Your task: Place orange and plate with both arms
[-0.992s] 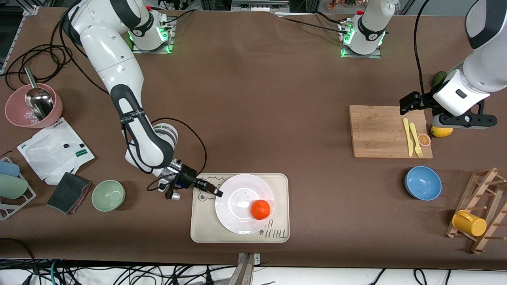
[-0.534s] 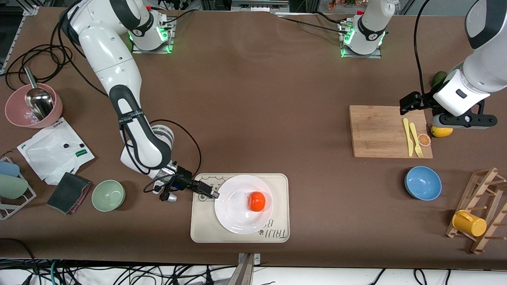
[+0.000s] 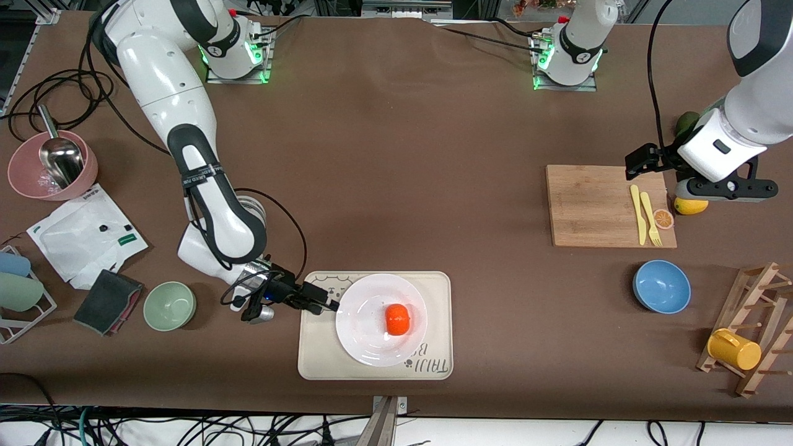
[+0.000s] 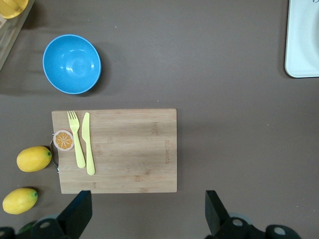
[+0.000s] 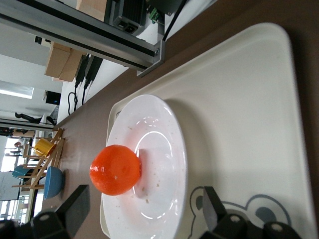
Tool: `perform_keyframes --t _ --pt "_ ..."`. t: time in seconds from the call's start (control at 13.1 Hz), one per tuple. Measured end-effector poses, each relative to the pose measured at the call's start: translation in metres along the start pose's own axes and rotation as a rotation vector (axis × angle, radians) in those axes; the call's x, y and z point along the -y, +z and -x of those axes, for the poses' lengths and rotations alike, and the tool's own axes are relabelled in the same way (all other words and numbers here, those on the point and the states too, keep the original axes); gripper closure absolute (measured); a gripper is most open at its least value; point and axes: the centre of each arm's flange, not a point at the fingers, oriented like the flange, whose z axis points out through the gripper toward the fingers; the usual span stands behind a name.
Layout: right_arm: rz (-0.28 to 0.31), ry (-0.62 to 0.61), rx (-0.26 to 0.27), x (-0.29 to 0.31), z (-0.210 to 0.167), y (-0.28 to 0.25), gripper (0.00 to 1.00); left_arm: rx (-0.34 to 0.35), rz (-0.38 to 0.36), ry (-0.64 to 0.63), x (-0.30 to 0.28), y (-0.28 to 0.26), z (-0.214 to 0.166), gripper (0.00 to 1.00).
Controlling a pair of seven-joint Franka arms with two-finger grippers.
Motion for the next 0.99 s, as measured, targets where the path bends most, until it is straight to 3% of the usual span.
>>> perform_keyframes --t 0.31,0.53,0.69,0.99 --pt "0.054 -0.119 0.03 0.026 -0.01 -0.019 0.0 0.0 0.0 0.0 0.0 0.0 0.0 0.0" --pt "0.147 -0.171 0.106 0.045 -0.001 -0.04 0.0 0.0 0.0 0.0 0.0 0.0 0.0 0.0" --pt "0.209 -0.2 0.199 0.054 0.006 -0.061 0.0 0.0 0.0 0.0 0.0 0.0 0.0 0.0" --pt "0.351 -0.251 0.461 0.06 -0.002 -0.133 0.0 0.0 0.0 0.0 0.0 0.0 0.0 0.0"
